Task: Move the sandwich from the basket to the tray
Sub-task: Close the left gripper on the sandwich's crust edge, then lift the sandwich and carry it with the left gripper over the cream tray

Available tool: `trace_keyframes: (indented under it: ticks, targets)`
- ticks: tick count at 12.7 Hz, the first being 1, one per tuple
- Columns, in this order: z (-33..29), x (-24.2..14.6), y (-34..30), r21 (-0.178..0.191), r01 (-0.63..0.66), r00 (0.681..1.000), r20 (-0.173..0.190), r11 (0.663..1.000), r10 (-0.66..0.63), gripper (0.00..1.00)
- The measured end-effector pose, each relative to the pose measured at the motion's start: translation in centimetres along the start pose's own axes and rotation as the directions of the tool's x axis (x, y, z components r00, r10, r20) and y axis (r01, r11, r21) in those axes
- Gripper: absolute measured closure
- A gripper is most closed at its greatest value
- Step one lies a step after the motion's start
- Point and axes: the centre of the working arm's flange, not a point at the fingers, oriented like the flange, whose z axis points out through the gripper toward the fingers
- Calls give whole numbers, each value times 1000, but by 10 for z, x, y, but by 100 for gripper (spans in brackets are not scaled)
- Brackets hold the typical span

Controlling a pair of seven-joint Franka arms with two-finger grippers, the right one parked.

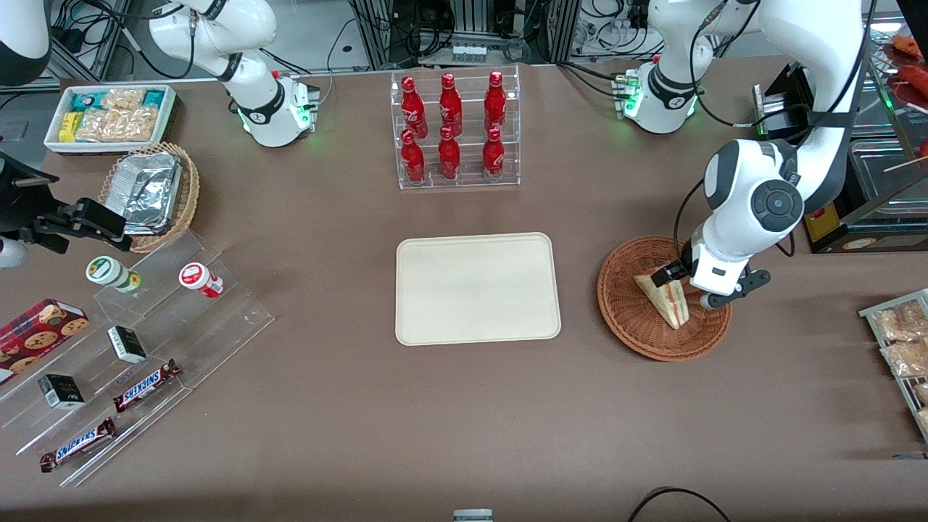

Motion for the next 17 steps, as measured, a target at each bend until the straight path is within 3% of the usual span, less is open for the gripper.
trace_keyframes:
  ticks: [7,8,10,11,12,14,15,17]
  targets:
    - [46,5,6,-10,76,997,6,997,-75,0]
    - [50,4,8,-9,84,996,10,996,-84,6]
    - [49,2,10,-9,86,996,10,996,-86,34]
    - [48,1,10,-4,86,996,15,996,-85,44]
    - [45,0,9,11,75,997,29,997,-75,57]
    - [21,0,9,52,-25,997,78,998,21,75]
    - [2,2,11,67,-75,992,103,995,68,78]
    - [-35,2,30,61,-151,984,109,987,144,79]
